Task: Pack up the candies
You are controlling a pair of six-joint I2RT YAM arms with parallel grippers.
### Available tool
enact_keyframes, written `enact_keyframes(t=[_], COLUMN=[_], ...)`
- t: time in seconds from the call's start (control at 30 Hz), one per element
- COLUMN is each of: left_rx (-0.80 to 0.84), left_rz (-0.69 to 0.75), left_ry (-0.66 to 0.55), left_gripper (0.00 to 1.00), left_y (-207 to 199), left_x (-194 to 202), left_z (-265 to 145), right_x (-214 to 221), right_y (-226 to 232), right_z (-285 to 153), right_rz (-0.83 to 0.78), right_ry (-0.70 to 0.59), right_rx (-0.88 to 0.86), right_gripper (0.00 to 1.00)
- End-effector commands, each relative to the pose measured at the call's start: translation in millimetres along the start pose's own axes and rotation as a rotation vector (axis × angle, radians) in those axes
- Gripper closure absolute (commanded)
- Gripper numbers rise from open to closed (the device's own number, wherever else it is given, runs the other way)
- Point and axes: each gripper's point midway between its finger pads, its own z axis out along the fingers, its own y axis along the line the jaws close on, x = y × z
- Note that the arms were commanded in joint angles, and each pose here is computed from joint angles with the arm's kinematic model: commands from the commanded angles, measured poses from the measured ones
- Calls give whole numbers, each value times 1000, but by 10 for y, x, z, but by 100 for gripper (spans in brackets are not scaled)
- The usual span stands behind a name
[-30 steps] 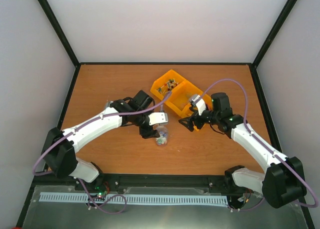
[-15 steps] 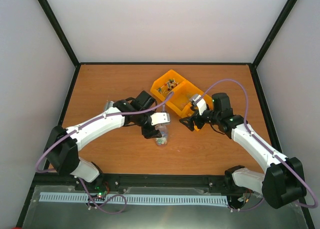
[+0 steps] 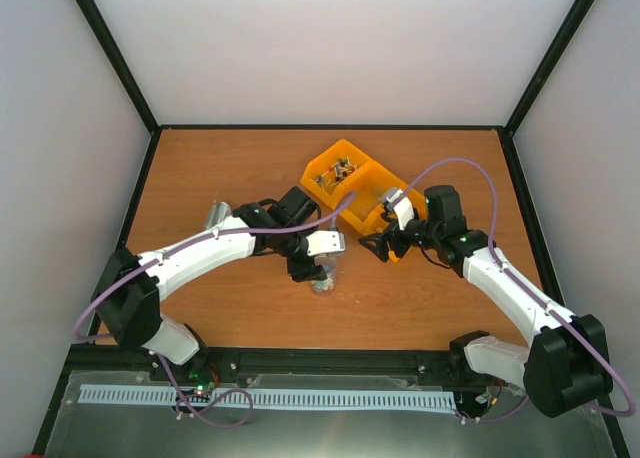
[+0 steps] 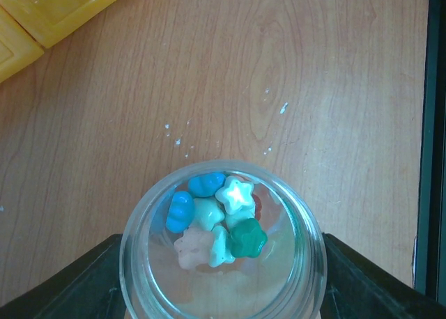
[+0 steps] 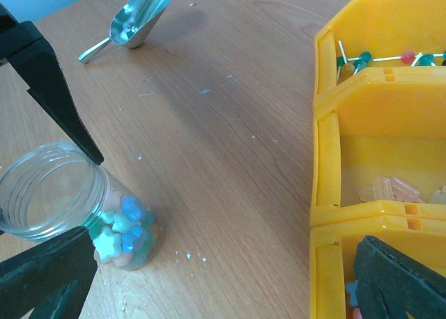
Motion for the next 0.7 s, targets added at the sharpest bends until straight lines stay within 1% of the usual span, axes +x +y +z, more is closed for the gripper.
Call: enact_keyframes(t=[0.0, 0.03, 0.1, 0.2, 0.23, 0.3, 0.33, 0.43, 0.5, 0.6, 0.67], left_rx=[-6, -9, -14, -16, -15, -8, -5, -3, -13, -31, -40], left_rz=[4, 4, 5, 6, 4, 3, 1, 3, 3, 8, 6], left_ry=[38, 42, 44, 34, 30, 23, 18, 0, -22, -46, -64], left_gripper=[30, 29, 22, 14, 11, 1, 1, 1, 3, 11, 19], left_y=[-6, -1, 6, 1, -2, -20, -27, -53, -53, -39, -23], left_x=[40, 47, 45, -2, -26, -72, -100, -165, -215, -270, -309], left_z=[33, 35, 24, -40, -67, -134, -167, -272, -349, -434, -482], right_x=[-67, -67, -56, -48, -51, -50, -49, -52, -53, -58, -64], right_y=[-5, -7, -8, -14, -11, -11, -13, -17, -26, -42, -57], right_z=[-38, -37, -32, -28, -28, -27, -29, -30, -37, -44, -48], right_rz=[-18, -16, -15, -11, -12, -13, -13, -12, -12, -12, -10], right_ry=[-31, -31, -28, -25, -26, -26, -26, -27, -28, -31, -34], right_rx=[3, 3, 3, 2, 0, 0, 0, 1, 5, 11, 15], right_gripper=[0, 0, 0, 0, 0, 0, 0, 0, 0, 0, 0])
